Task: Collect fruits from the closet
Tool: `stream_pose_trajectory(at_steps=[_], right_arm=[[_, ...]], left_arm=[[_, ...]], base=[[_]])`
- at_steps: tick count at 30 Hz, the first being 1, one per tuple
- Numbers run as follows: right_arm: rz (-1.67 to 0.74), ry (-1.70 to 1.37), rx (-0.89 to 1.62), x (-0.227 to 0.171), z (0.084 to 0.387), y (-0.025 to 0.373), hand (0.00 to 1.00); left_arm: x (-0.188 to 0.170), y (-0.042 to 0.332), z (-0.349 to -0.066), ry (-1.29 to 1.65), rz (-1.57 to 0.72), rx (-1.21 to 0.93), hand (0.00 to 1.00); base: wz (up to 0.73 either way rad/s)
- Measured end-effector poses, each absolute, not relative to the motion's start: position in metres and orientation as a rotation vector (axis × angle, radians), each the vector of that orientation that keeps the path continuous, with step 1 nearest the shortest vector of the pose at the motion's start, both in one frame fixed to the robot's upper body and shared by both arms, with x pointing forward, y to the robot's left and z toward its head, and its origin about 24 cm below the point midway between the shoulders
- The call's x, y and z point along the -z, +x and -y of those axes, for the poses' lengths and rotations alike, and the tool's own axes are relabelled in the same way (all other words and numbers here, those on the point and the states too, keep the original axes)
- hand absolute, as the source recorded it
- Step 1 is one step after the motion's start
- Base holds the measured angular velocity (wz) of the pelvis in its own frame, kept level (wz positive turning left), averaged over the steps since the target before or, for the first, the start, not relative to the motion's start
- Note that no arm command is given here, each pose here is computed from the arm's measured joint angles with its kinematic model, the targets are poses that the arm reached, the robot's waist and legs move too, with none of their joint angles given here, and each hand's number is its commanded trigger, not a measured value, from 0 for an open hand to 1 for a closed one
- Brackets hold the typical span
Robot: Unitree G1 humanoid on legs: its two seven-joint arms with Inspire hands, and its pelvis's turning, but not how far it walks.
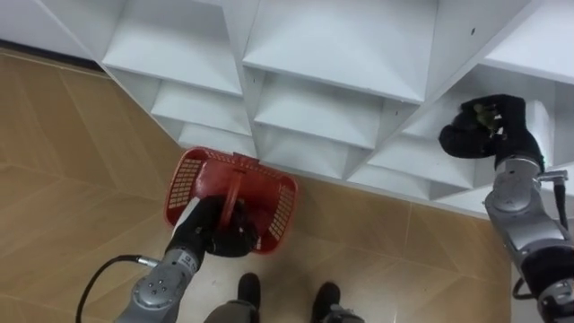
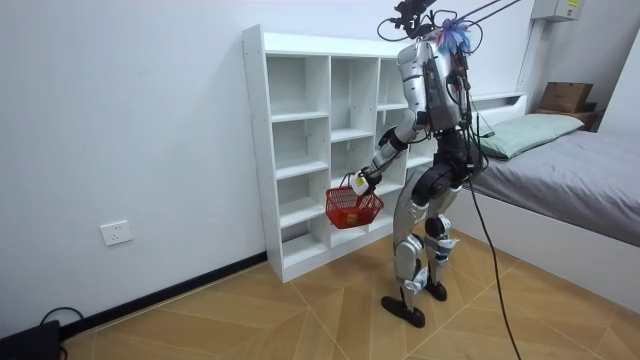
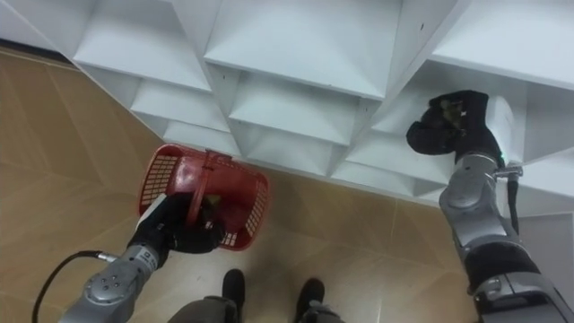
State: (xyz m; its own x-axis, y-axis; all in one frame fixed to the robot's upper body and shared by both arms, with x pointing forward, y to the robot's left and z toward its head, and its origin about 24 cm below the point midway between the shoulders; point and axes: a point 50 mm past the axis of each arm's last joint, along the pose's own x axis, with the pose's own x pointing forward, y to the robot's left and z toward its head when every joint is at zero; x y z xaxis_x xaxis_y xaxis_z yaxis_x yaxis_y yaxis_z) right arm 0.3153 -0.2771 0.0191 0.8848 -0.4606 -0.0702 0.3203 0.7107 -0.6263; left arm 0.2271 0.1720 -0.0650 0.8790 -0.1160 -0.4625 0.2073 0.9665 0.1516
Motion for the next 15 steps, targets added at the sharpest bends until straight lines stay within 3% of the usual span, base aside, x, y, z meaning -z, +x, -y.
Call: stream_pose_trajectory(at_steps=[9,15], right_arm=[[-0.231,-0.645,0.431,-0.019,0.277,0.315,1.00],[-0.109,-0.622,0.400,-0.040,0.263,0.325,1.00]], left_arm=[[0.066,0.226,-0.172,0.197,-0.473,0.182,1.00],[0.062,0.229,-0.171,0.189,-0.455,0.180,1.00]], base=[[0.00],[0.00]])
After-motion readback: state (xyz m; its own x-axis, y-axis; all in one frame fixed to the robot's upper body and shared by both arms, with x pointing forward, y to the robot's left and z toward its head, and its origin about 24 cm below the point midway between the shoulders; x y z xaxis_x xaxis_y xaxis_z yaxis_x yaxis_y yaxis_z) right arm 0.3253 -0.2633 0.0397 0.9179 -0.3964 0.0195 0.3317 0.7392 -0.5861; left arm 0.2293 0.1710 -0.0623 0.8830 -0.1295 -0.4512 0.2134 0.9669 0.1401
